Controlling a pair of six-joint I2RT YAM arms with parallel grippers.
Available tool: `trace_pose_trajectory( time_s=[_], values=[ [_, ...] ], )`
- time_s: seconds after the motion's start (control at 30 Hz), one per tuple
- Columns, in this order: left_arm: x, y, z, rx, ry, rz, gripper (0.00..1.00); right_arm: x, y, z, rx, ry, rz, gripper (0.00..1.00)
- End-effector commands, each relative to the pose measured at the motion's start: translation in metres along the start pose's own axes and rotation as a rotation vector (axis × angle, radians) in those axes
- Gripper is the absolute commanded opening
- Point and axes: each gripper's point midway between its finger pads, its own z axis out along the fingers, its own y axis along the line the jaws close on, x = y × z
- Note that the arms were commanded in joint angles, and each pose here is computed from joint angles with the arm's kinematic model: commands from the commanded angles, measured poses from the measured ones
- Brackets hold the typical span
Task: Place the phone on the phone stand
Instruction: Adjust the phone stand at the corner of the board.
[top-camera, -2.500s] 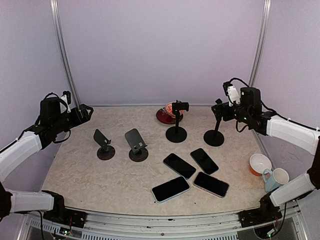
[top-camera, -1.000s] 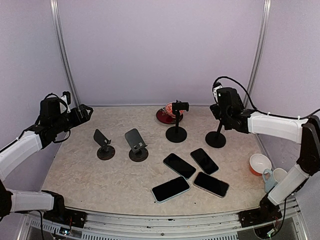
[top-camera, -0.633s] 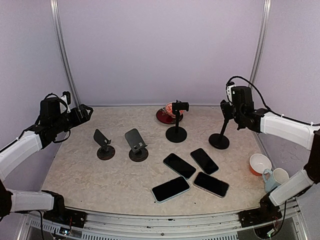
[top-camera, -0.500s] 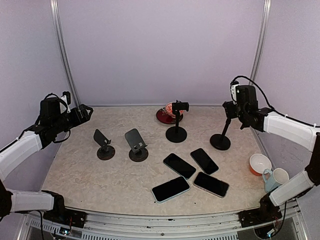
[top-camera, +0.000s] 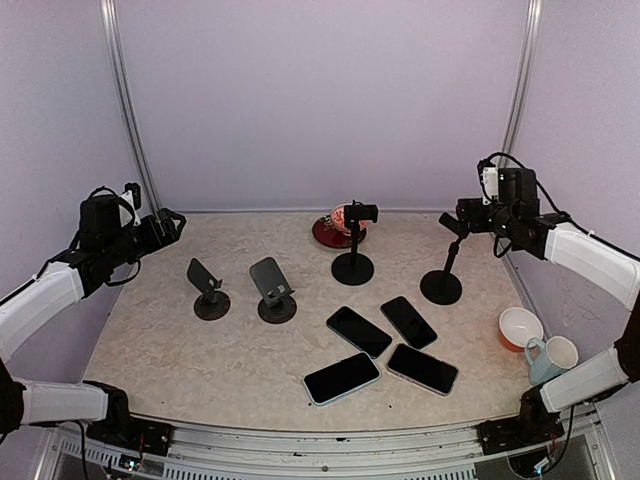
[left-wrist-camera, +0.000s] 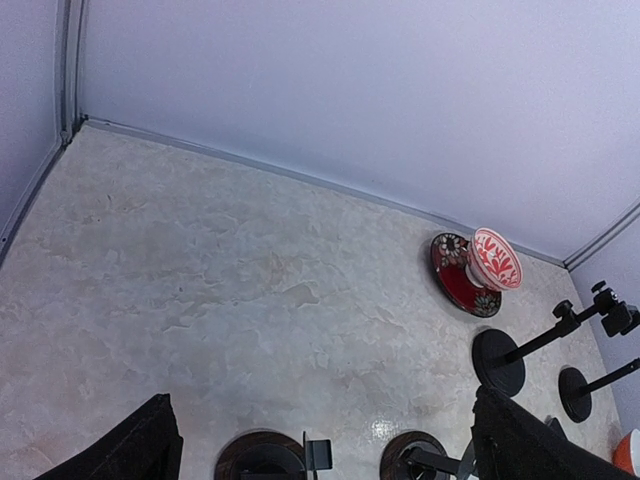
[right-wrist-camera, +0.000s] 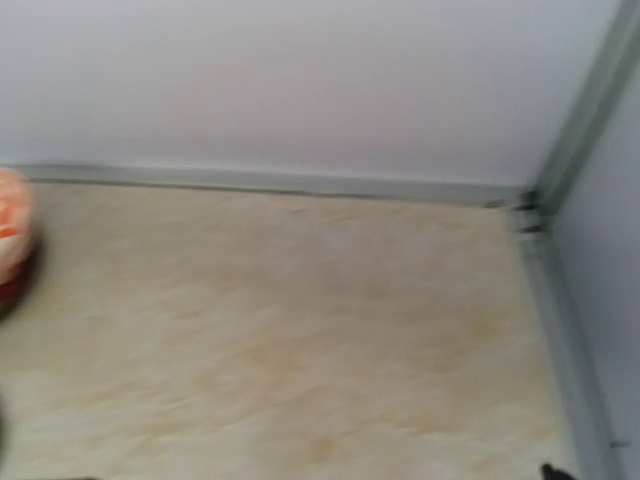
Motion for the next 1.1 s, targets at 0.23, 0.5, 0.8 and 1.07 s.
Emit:
trace_pose_trajectory(
  time_s=[0.23,0.5,0.8,1.07],
  values=[
    [-0.007,0.0,-0.001,0.008,-0.011,-0.007,0.99,0.003,0.044,-0.023,-0.344,0.047,0.236,0.91],
    [-0.006,0.0,-0.001,0.012,-0.008,-0.01,0.99,0.023,0.04,-0.027,-0.326,0.056,0.278,0.85],
    [-0.006,0.0,-0.001,0.011,-0.007,-0.009,0.99,0.036,0.045,-0.024,-0.365,0.071,0.343,0.8],
    [-0.005,0.0,0.001,0.012,-0.002,-0.01,0.99,0.04,0.043,-0.02,-0.375,0.055,0.359,0.62]
  ],
)
